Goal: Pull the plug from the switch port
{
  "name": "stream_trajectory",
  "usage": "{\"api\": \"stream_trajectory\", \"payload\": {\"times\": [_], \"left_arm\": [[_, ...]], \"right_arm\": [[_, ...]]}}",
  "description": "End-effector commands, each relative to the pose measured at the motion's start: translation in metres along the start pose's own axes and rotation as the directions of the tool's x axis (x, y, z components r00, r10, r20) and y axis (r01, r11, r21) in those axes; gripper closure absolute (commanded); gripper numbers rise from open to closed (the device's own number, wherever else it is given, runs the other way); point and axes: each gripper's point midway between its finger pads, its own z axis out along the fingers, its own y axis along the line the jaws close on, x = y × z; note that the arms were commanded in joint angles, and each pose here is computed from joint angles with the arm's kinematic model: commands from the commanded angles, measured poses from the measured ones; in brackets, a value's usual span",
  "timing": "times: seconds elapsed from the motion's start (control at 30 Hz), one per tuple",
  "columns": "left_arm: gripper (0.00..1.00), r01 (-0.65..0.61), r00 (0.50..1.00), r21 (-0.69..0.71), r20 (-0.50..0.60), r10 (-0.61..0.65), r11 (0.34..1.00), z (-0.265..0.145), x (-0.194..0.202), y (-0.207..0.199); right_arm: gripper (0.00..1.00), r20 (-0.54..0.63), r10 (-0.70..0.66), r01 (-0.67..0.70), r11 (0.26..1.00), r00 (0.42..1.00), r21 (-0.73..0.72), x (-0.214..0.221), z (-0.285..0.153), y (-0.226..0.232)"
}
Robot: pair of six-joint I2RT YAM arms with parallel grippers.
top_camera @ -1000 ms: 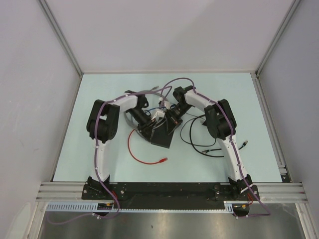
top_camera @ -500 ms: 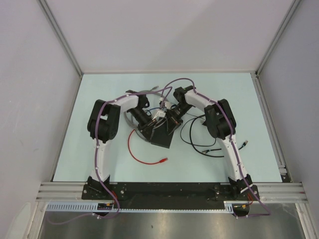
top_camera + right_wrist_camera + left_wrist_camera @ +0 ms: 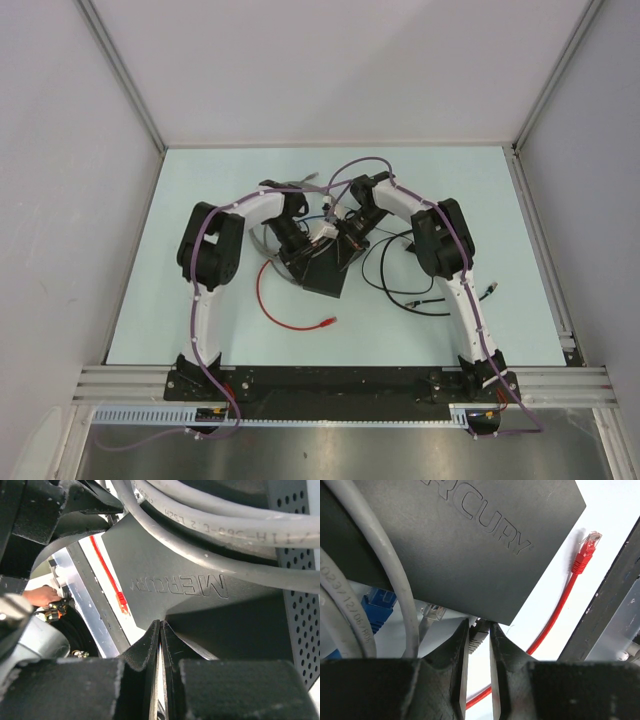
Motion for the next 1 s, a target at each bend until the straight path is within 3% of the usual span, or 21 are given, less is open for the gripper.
{"api": "stream_trajectory", "payload": {"times": [0.0, 0.27, 0.47, 0.6, 0.97], "left_arm": [[1.0, -0.024, 0.994, -0.261, -0.109, -0.005, 0.965, 0.007, 0.011, 0.06], [1.0, 0.187, 0.981, -0.129, -0.032, -0.193, 0.974, 0.033, 0.014, 0.03], [1.0, 0.293, 0.946, -0.337, -0.035, -0.323, 0.894, 0.024, 0.027, 0.056], [1.0, 0.351, 0.925, -0.369, -0.006, -0.38, 0.861, 0.014, 0.024, 0.056], [1.0, 0.308, 0.914, -0.542, -0.058, -0.401, 0.781, -0.023, 0.045, 0.064]], "right_arm": [[0.92, -0.018, -0.111, 0.113, 0.989, 0.994, 0.091, -0.007, 0.011, -0.024], [0.92, -0.018, -0.112, 0.113, 0.99, 0.994, 0.088, -0.007, 0.011, -0.024], [0.92, -0.019, -0.111, 0.113, 0.989, 0.994, 0.092, -0.007, 0.011, -0.025], [0.92, -0.021, -0.108, 0.11, 0.99, 0.994, 0.09, -0.006, 0.012, -0.025], [0.92, -0.021, -0.115, 0.116, 0.989, 0.993, 0.092, -0.006, 0.012, -0.024]]}}
